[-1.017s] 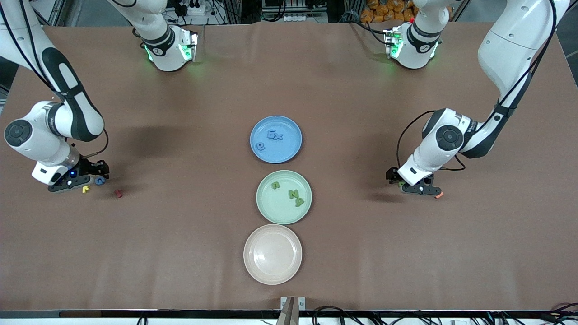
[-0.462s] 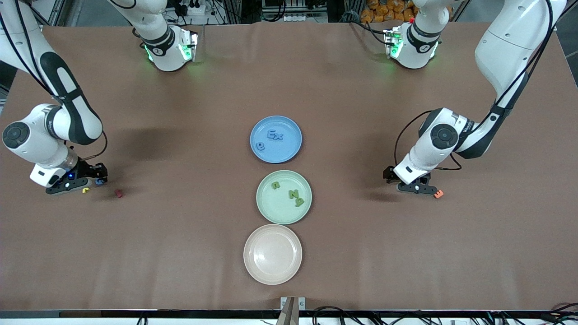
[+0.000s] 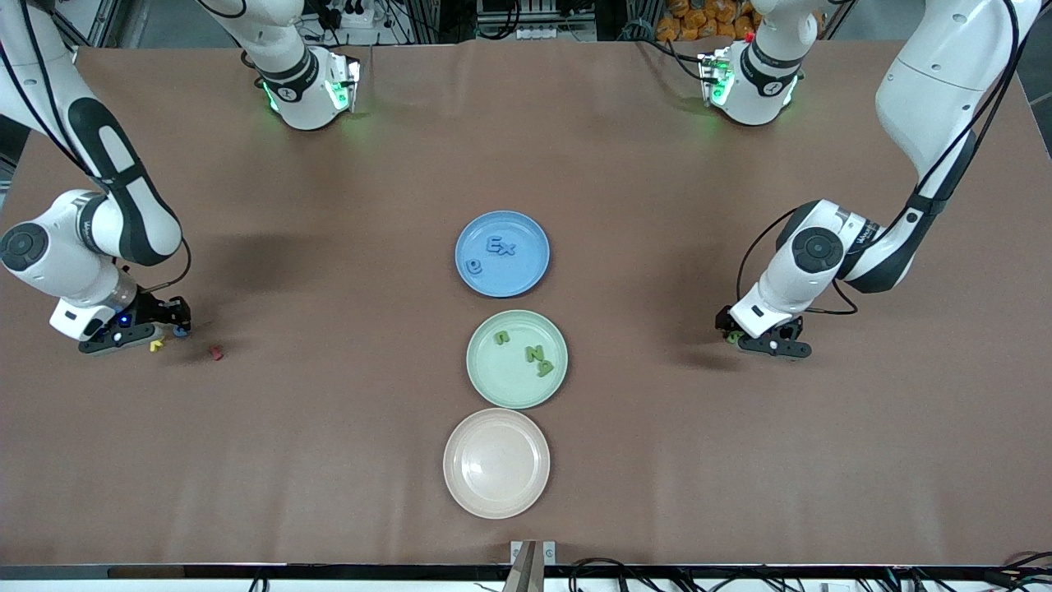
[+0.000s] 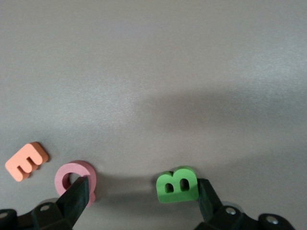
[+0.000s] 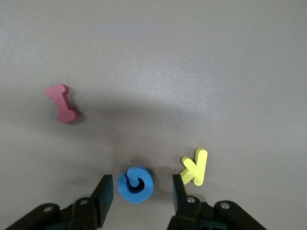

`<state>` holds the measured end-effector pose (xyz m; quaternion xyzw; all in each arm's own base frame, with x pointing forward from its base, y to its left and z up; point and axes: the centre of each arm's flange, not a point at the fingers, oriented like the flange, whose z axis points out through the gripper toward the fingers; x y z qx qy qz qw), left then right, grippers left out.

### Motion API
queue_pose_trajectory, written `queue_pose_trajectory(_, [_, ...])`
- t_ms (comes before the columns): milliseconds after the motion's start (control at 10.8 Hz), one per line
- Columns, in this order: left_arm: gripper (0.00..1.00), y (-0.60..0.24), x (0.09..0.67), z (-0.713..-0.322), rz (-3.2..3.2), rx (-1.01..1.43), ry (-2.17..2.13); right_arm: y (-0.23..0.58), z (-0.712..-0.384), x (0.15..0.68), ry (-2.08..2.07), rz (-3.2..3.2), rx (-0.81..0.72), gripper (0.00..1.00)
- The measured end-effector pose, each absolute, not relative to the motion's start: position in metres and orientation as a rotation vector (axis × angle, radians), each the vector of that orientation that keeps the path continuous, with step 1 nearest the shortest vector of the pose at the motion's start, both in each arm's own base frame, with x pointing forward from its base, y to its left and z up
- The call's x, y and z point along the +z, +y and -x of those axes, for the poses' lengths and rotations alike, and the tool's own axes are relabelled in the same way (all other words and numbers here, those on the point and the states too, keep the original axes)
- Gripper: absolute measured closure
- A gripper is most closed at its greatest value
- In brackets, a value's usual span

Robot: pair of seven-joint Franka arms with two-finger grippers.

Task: Sort letters by color into matching plates
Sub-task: 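Grasp the green B with the left gripper while the right gripper grasps blue letter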

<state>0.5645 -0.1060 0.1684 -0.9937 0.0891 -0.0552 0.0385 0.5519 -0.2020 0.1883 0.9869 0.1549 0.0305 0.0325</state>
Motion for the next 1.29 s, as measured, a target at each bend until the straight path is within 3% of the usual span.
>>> queue_pose_trajectory(740, [0.00, -0.127, 0.168, -0.567, 3.034, -0.131, -0.043, -0.204, -0.548, 0.175, 0.460, -3.089, 0.093, 0.48])
queue_pose_trajectory(1294, [0.00, -0.128, 0.162, -0.567, 3.039, -0.121, -0.061, -0.204, -0.549, 0.174, 0.462, -3.092, 0.092, 0.65])
